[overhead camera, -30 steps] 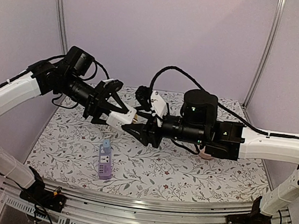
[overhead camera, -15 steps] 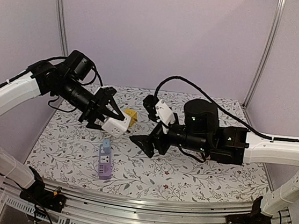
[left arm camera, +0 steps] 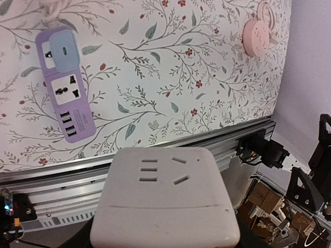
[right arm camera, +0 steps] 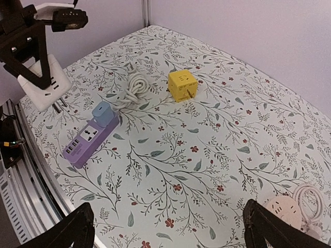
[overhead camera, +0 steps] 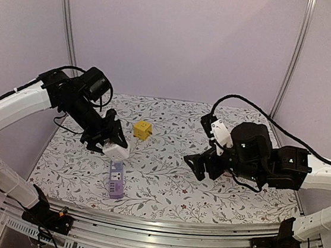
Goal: Insert the plug
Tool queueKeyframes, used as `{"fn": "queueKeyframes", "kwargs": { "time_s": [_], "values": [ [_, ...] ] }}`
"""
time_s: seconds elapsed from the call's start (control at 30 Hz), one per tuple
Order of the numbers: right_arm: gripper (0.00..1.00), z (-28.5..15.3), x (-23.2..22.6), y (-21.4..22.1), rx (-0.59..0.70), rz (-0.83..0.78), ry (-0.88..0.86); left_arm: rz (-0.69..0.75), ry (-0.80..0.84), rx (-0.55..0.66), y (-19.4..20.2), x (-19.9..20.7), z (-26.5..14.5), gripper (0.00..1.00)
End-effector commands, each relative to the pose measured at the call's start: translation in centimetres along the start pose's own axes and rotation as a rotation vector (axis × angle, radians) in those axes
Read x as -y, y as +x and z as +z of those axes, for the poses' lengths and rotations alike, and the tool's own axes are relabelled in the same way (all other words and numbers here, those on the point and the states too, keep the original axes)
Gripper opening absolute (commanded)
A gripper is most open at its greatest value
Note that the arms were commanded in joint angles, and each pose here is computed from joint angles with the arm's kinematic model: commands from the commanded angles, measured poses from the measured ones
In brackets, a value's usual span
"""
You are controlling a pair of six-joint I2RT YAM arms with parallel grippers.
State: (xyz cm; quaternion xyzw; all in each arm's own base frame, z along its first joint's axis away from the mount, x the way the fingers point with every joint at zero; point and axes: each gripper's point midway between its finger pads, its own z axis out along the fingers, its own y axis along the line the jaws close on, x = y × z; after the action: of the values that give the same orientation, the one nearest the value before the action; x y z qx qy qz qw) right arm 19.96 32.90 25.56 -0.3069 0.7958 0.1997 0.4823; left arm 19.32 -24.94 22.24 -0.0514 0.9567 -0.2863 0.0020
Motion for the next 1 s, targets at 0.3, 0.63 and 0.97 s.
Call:
{"fn": "queueKeyframes", "kwargs": {
  "time_s": [0.3, 0.63, 0.97],
  "values": [
    [0.99, -1.8, 2.9, 4.5, -0.203, 0.098, 0.141, -0.029, -0.265, 0.033, -1.6, -3.9, 4.3, 0.00],
    [0.99, -1.8, 2.8, 5.8, -0.306, 0.091, 0.158, 0.003, -0.405, -0.022, -2.0, -6.6, 6.9, 0.00],
    [0.99, -1.7, 2.9, 6.1, -0.315, 0.128, 0.176, 0.017, -0.452, -0.039, -2.3, -8.5, 8.8, 0.00]
  ]
}}
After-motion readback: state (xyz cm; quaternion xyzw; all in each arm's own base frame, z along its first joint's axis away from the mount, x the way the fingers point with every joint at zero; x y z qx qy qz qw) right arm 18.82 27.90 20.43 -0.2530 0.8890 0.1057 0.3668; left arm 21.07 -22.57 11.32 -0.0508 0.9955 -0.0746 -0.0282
